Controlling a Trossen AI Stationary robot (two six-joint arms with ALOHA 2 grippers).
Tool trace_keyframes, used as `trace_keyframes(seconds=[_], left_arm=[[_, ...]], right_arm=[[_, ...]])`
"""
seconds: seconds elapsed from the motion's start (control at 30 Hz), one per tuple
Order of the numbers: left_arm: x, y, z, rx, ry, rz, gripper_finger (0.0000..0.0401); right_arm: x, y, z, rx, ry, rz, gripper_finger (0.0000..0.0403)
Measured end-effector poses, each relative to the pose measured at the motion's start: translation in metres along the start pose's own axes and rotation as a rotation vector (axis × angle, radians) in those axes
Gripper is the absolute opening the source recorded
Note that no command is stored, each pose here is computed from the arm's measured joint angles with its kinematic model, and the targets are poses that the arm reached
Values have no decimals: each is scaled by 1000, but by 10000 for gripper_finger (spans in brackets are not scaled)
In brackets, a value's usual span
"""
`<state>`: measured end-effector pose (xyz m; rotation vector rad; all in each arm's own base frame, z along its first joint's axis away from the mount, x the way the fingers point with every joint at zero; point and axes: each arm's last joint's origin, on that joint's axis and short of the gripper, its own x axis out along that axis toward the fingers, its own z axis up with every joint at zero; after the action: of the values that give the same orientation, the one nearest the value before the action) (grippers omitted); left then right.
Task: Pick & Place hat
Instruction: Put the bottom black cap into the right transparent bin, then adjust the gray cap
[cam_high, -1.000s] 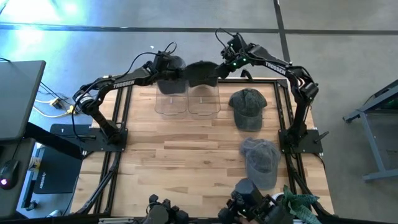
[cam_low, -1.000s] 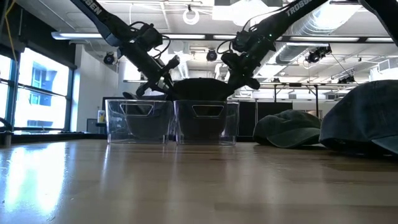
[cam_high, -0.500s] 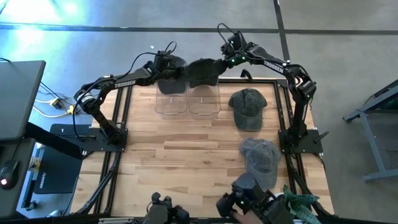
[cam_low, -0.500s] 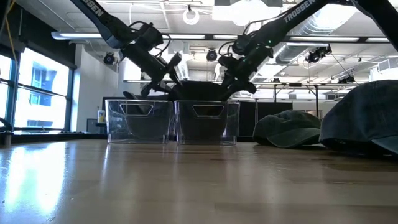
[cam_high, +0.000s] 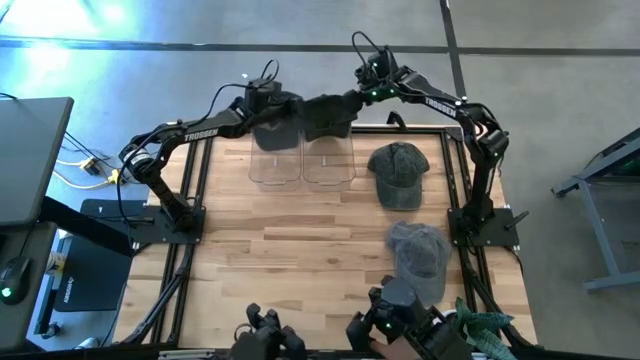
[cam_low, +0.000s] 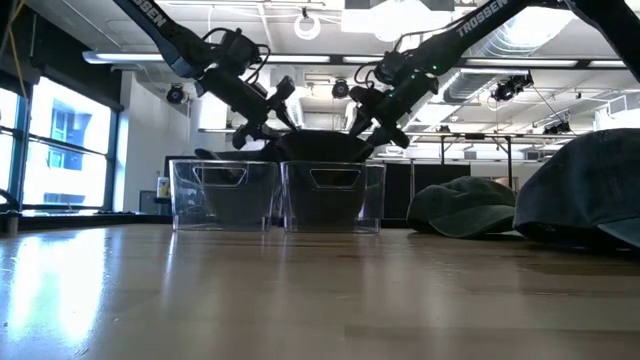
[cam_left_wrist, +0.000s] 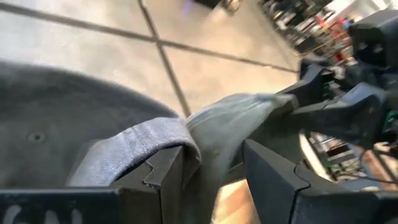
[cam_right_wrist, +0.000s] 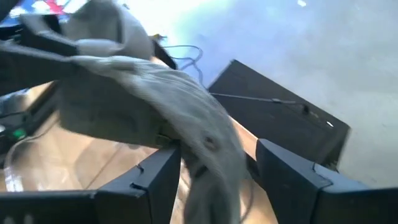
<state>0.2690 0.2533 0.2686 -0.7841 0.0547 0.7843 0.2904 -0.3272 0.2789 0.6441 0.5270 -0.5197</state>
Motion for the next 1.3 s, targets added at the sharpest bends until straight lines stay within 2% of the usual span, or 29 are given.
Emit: trace_keyframes(seconds=[0.1, 0.27, 0.5, 0.77, 0.87, 1.03, 1.3], left_arm=[[0, -4, 4, 3, -24, -53, 157], [-1, -12, 12, 32, -4, -84, 157], [-3, -18, 19, 97, 32, -35, 156], [-2, -12, 14, 132, 63, 42, 157], [4, -10, 8, 152, 91, 36, 157], [4, -11, 8, 162, 116, -2, 157], [-10, -21, 14, 305, 125, -91, 157]], right_arm=[[-1, 2, 2, -39, -17, 43, 201], [-7, 2, 6, -43, -42, 19, 200], [-19, 5, 10, -78, -67, 20, 200], [-18, 7, 7, -87, -38, 25, 200], [-18, 7, 7, -86, -32, 30, 200], [-18, 8, 5, -81, -17, 45, 199], [-18, 8, 4, -78, -7, 52, 199]])
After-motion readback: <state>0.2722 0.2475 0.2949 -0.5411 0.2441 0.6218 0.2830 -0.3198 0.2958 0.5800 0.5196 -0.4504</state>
